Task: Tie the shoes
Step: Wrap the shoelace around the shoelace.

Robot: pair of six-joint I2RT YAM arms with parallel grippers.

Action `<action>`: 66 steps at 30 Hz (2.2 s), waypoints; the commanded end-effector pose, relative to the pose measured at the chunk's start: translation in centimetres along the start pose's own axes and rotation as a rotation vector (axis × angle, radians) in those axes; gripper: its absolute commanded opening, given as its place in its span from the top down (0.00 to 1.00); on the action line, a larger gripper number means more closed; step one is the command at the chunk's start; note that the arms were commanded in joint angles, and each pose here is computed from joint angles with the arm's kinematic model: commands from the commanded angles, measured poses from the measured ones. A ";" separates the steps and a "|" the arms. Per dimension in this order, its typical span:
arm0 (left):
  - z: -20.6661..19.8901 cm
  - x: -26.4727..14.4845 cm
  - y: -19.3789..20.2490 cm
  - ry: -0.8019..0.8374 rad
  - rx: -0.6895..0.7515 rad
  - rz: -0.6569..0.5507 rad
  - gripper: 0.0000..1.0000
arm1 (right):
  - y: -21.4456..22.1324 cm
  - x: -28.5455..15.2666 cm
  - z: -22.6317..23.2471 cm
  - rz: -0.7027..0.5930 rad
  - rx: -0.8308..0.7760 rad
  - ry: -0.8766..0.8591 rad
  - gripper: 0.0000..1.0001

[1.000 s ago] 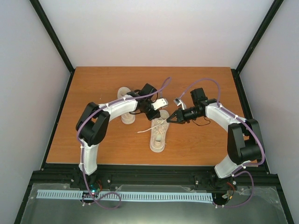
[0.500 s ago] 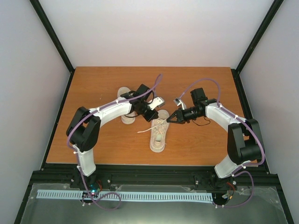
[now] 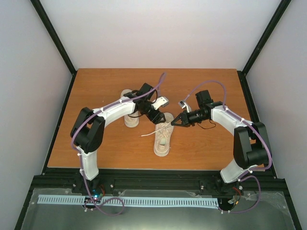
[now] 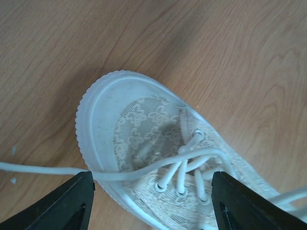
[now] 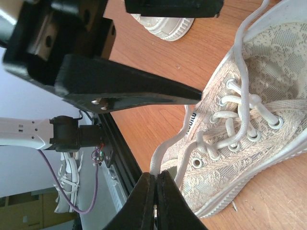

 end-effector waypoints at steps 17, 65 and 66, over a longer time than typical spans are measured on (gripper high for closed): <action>3.1 3.9 1.1 -0.074 0.072 0.081 0.43 | -0.3 -0.1 0.7 -0.009 -0.025 -0.010 0.97; 2.6 2.0 1.0 -0.112 -0.004 0.026 0.50 | -1.0 0.0 0.7 -0.006 -0.028 -0.018 0.97; 2.7 2.0 0.8 -0.114 -0.003 0.022 0.49 | -1.0 0.0 0.7 -0.006 -0.029 -0.019 0.97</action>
Point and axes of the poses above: each gripper's point midway between its finger pads, its own x axis out along the fingers, its own z axis along the line the jaws close on, y = z × x, the point moved 4 cm from there along -x, back along the fingers, and after that the axes turned 2 degrees about x, right-handed, at the moved point
